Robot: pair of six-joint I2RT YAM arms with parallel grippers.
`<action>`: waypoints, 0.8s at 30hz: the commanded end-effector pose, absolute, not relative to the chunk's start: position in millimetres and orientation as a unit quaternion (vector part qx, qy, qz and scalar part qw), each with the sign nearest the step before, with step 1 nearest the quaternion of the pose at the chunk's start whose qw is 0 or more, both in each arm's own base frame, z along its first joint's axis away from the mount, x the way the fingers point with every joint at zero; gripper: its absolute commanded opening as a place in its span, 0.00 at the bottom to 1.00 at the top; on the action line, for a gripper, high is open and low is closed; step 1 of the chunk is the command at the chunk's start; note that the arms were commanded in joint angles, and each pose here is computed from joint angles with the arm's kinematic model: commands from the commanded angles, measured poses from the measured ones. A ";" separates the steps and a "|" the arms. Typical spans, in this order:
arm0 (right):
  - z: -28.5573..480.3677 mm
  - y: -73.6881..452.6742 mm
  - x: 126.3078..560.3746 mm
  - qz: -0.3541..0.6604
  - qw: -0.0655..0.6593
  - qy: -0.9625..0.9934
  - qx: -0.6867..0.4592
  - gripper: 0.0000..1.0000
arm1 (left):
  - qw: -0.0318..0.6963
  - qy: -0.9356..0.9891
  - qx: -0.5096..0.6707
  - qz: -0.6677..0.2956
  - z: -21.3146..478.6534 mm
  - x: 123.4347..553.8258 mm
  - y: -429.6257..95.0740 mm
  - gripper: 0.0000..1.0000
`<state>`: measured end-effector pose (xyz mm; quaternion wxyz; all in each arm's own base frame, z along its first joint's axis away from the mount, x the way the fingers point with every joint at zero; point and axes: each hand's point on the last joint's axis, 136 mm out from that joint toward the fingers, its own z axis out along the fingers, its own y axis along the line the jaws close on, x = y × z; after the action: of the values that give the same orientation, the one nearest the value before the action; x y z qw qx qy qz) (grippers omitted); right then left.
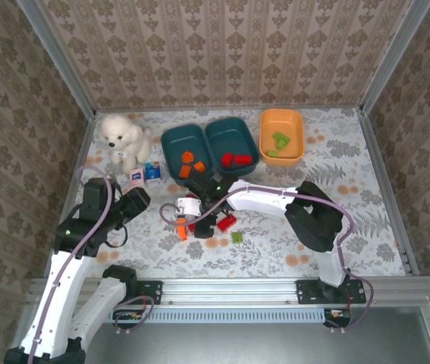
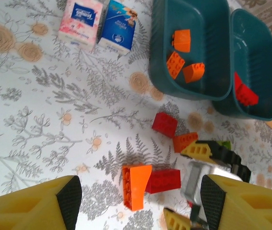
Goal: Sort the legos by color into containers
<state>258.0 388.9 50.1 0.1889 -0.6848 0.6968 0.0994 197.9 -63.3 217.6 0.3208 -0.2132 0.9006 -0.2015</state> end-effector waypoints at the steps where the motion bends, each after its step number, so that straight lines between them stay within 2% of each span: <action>1: 36.0 395.2 270.9 0.078 0.199 0.678 -0.703 0.94 | 0.320 0.906 -0.196 -0.194 226.4 182.1 -58.3 0.70; 7: 21.9 403.6 277.9 0.062 0.192 0.679 -0.705 0.93 | 0.318 0.908 -0.189 -0.195 228.8 172.5 -57.2 0.70; 10: 16.9 404.3 274.0 0.066 0.182 0.688 -0.699 0.89 | 0.322 0.907 -0.189 -0.194 230.8 170.9 -55.7 0.70; 12: 13.3 403.4 269.7 0.071 0.171 0.695 -0.695 0.80 | 0.323 0.907 -0.189 -0.192 230.8 170.5 -54.7 0.70; 16: 6.7 399.9 265.9 0.072 0.153 0.710 -0.683 0.54 | 0.328 0.904 -0.194 -0.196 232.0 171.5 -54.9 0.69; 22: 19.7 397.8 262.2 0.080 0.152 0.723 -0.669 0.30 | 0.329 0.902 -0.192 -0.204 230.8 175.4 -57.9 0.68; 24: 36.2 400.3 265.8 0.085 0.172 0.731 -0.655 0.28 | 0.326 0.903 -0.185 -0.210 228.9 177.7 -61.7 0.68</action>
<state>262.7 404.8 21.7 0.1669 -0.6740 0.7142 0.0883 174.7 -58.1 224.2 0.3172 -0.1955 0.9068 -0.1972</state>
